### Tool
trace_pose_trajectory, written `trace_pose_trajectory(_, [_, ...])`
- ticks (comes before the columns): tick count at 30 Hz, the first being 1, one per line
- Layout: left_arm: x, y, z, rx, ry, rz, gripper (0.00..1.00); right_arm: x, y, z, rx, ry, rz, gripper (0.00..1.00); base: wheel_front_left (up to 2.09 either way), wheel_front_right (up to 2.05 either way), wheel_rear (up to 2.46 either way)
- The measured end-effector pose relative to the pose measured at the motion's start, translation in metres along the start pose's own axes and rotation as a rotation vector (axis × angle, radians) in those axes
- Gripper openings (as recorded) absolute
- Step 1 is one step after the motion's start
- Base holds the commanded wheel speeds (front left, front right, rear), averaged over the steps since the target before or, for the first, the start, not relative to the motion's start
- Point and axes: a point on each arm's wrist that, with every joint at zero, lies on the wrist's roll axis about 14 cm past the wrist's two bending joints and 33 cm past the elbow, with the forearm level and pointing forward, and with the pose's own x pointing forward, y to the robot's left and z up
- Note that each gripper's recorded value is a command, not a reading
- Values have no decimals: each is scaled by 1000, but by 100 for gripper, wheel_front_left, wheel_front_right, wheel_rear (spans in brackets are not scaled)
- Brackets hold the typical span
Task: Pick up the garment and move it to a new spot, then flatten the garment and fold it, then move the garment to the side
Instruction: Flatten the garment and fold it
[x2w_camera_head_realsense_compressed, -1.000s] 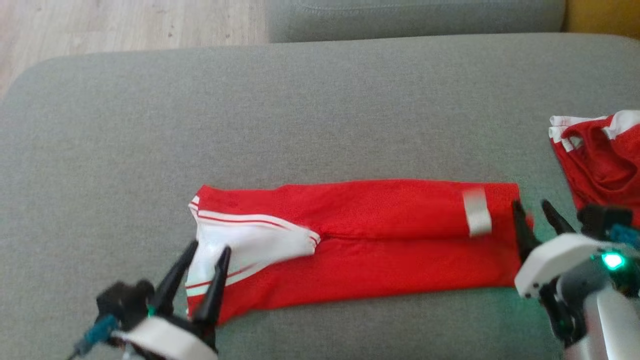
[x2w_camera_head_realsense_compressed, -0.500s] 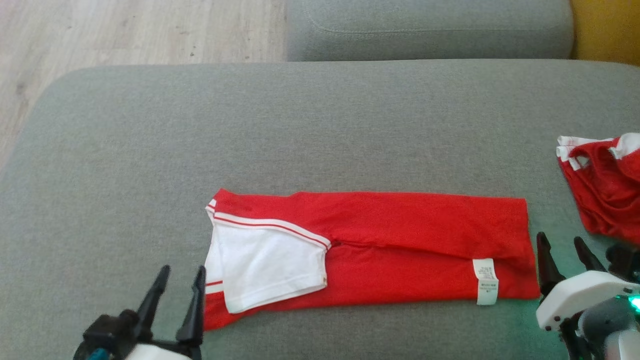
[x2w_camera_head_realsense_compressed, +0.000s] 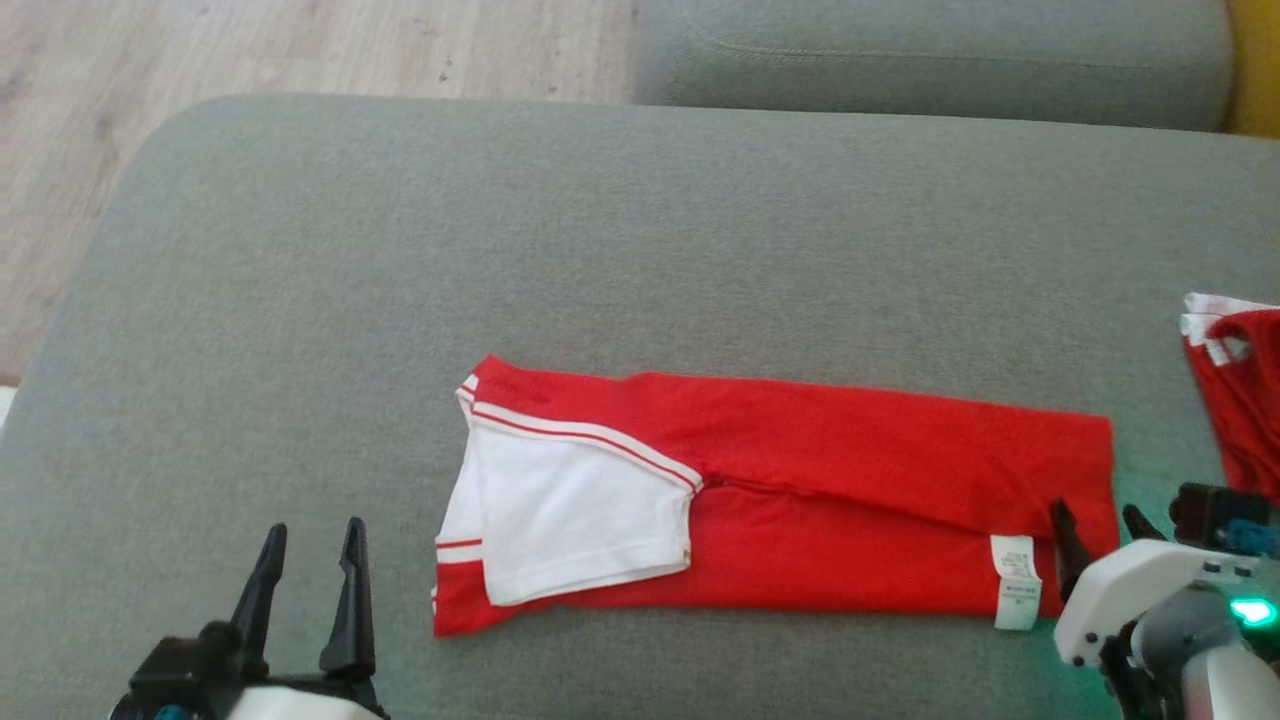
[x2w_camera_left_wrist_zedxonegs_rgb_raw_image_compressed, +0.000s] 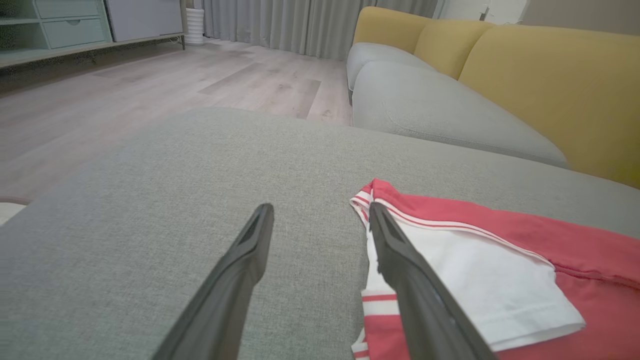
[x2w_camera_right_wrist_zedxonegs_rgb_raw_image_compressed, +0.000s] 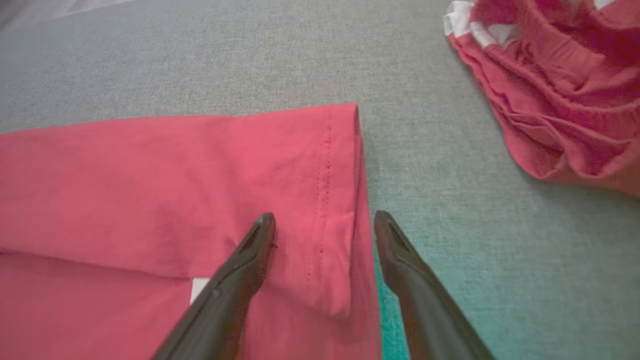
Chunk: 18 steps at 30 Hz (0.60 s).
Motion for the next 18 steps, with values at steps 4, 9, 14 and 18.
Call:
trace_pose_trajectory(4, [-3, 4, 1, -3, -5, 18, 100, 9, 0, -6, 0, 33, -1, 100, 0, 0, 0])
trace_pose_trajectory(9, [-4, 7, 3, 1, -10, 37, 100, 11, -9, -19, 4, 72, -29, 100, 0, 0, 0])
trace_pose_trajectory(14, [-3, 3, 5, 3, -17, 28, 100, 16, -6, -17, 17, 84, -22, 44, 0, 0, 0])
trace_pose_trajectory(18, [0, -3, 7, 5, -18, 11, 100, 16, -5, -14, 44, 79, -17, 2, 0, 0, 0])
